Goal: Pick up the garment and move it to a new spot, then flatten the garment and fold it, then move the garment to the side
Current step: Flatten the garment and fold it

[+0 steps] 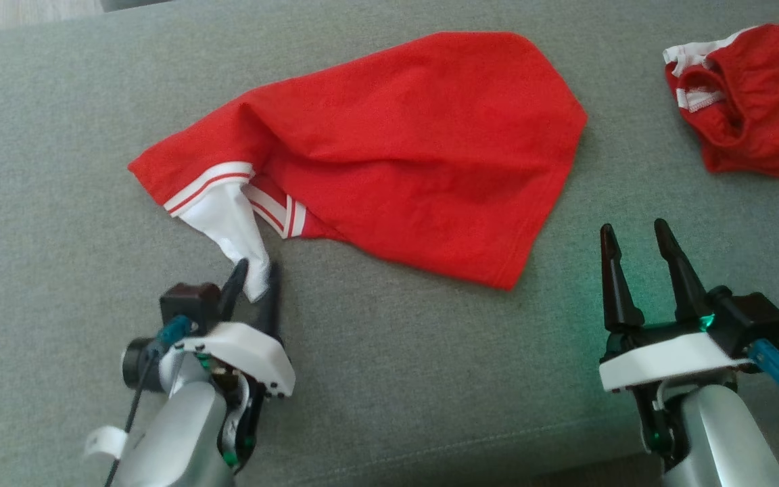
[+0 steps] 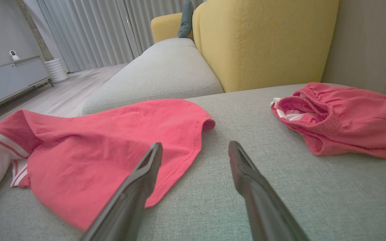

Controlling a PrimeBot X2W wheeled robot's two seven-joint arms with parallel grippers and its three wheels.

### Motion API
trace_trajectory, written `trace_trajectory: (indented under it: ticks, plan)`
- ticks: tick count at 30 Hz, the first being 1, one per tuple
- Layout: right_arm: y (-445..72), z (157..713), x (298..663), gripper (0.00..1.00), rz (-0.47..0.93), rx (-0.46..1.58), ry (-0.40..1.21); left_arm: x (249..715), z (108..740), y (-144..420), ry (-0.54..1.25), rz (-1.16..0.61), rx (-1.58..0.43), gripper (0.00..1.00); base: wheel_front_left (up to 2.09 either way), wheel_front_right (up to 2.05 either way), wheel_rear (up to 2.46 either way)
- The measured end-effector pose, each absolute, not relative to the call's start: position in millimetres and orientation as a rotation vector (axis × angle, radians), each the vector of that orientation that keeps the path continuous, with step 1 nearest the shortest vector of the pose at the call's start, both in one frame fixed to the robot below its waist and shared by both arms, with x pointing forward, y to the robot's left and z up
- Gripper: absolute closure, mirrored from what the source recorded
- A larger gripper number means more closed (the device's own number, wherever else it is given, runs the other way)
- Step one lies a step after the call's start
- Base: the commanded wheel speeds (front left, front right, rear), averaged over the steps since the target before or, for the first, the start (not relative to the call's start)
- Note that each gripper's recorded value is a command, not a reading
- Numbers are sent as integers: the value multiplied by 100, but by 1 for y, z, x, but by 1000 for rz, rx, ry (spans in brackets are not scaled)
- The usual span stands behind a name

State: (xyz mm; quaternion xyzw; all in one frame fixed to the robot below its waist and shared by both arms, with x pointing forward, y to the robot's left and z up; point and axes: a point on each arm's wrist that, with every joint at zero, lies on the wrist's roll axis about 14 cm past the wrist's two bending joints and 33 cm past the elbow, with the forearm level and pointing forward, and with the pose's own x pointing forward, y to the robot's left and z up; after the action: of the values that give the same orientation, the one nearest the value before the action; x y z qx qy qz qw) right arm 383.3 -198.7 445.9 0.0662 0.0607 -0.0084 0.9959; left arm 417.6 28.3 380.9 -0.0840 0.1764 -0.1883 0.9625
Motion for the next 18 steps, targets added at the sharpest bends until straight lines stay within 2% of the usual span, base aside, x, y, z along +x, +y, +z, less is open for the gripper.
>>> trace_trajectory:
  ticks: [1,2,10,18]
  plan:
    - [-199,445,384,0,-18,132,123,420,381,29,354,-377,-172,94,0,0,0]
    - [-199,445,384,0,-19,133,121,422,384,30,346,-376,-175,100,0,0,0]
    - [-183,448,391,0,29,142,110,427,430,44,191,-361,-183,100,0,0,0]
    - [-157,445,390,0,103,156,122,393,464,111,78,-201,-160,100,0,0,0]
